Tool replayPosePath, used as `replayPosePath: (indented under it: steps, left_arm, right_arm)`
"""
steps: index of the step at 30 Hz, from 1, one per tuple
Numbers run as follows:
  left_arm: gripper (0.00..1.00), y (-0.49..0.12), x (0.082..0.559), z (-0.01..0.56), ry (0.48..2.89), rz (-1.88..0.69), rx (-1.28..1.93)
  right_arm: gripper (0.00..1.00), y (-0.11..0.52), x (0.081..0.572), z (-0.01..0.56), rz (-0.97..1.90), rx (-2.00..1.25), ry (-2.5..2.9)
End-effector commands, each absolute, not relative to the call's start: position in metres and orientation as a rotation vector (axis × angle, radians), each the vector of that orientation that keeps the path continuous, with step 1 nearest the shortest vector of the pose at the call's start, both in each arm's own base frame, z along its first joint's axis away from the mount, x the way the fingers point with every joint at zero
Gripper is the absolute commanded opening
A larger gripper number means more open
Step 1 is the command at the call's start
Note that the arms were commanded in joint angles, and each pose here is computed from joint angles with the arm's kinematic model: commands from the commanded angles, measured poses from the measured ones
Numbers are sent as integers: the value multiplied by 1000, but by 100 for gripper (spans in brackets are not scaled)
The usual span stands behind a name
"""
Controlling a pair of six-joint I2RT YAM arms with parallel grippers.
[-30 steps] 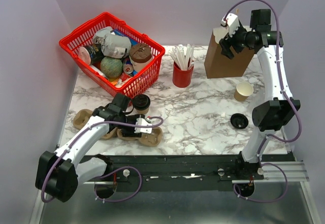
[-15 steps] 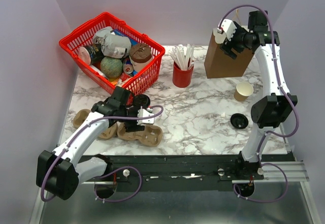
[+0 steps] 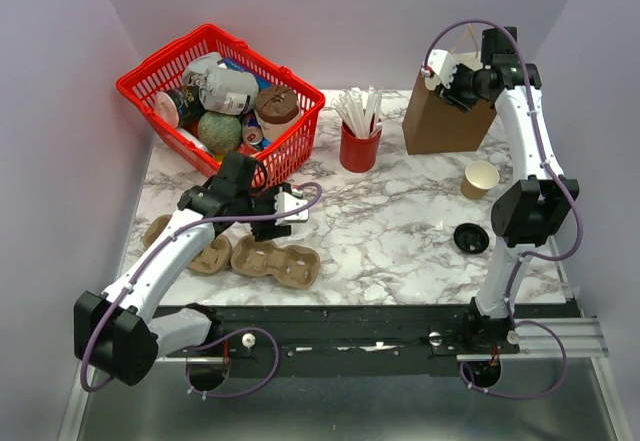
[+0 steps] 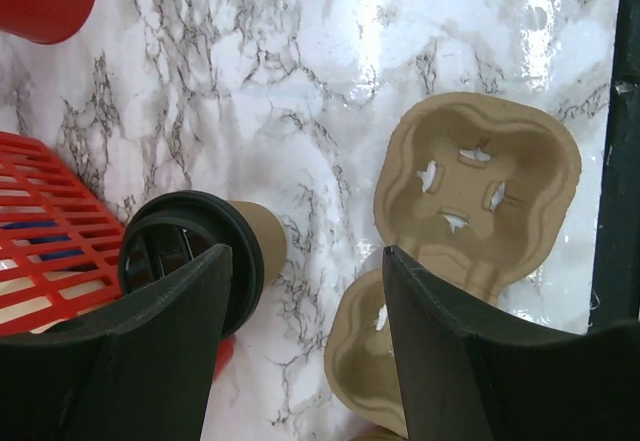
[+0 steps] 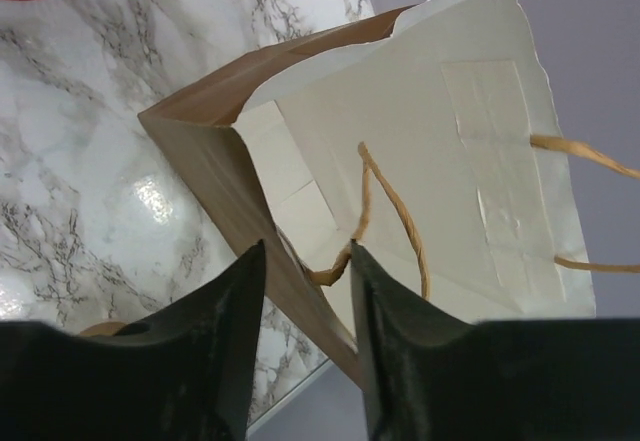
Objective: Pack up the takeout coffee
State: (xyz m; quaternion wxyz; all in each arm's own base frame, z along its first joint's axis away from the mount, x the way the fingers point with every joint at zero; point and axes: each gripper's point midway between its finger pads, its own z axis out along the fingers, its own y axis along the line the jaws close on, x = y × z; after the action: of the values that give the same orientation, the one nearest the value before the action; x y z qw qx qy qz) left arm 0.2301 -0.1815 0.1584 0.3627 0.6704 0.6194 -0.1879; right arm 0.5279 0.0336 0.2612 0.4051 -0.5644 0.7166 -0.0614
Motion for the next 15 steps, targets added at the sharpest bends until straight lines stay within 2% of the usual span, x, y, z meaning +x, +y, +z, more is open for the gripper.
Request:
replayPosePath:
  steps: [1,5,7,8,10,11,15]
  left_arm:
    - [69,-193,244,180,1552,-497,1664]
    - [69,-199,251,188,1537,-498,1637]
    - [69,-201,254,190,1531,-504,1628]
    - [69,-202,255,191,1536,-511,1621]
    - [69,-204,258,193,1534,-512,1607]
    - [69,-204,258,194,1540,-517,1596]
    - [69,-207,260,196,1542,-530,1566]
  right_arm:
    - [41,29,513,266,-164,-1442,1815]
    - [26,28,500,270,-168,-1446,1813]
    - [24,30,493,276,-170,-1446,1797]
    - [18,33,490,278,-159,-1452,1785]
    - [11,36,482,279,-157,-1488,1762]
    - [1,38,473,282,-152,-1515,1751]
    - [1,41,451,275,-156,-1637,1704]
